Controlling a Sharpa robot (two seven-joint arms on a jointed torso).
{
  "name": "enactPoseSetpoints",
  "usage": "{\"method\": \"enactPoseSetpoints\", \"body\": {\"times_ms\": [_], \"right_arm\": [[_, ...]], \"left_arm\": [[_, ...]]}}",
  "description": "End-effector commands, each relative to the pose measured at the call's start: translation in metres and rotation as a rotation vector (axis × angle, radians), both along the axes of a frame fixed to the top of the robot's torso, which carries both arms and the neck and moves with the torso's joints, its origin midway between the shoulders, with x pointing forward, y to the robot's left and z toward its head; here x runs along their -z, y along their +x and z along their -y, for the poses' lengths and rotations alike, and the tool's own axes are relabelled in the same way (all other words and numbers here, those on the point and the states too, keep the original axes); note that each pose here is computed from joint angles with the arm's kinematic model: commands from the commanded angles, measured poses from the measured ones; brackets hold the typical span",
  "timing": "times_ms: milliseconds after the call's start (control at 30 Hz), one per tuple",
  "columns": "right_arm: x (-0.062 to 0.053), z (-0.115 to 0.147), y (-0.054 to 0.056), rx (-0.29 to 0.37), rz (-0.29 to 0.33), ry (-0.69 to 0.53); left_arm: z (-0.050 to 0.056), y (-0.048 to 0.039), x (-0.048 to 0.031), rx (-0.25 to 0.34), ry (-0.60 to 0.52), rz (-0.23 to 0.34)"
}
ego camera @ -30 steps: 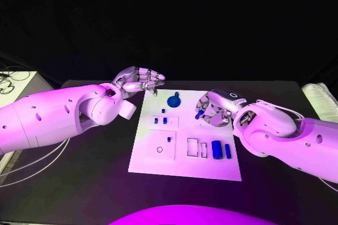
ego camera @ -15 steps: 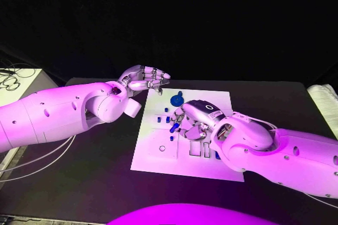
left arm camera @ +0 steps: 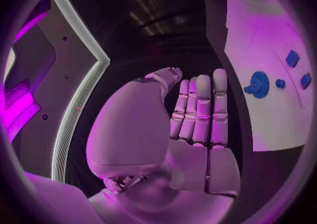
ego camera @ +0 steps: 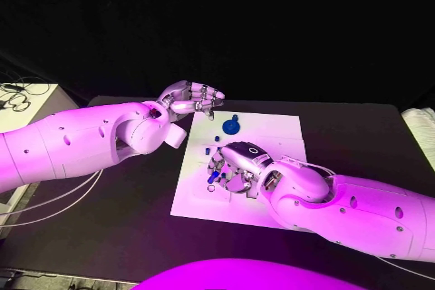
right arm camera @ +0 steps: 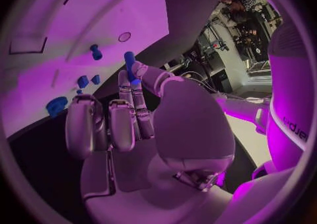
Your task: Assemble the parts on the task board
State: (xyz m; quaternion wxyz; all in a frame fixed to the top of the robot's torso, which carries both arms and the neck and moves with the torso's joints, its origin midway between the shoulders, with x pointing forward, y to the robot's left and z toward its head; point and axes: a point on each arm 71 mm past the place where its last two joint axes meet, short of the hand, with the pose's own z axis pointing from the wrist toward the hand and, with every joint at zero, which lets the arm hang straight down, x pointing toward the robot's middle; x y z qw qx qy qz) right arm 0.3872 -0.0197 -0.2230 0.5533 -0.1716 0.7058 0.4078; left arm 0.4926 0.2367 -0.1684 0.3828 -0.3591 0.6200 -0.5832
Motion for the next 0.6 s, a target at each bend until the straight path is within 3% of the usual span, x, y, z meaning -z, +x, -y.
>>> {"method": "enactPoseSetpoints", "body": {"times_ms": [33, 600], "right_arm": [[0.0061, -0.0036, -0.0019, -0.031, 0.003, -0.038], [0.0159, -0.005, -0.0017, -0.03, -0.013, -0.096]], "left_arm": [[0.0026, -0.0006, -0.0012, 0.017, -0.014, 0.0], [0.0023, -0.0007, -0.0012, 0.017, -0.014, -0.001]]}}
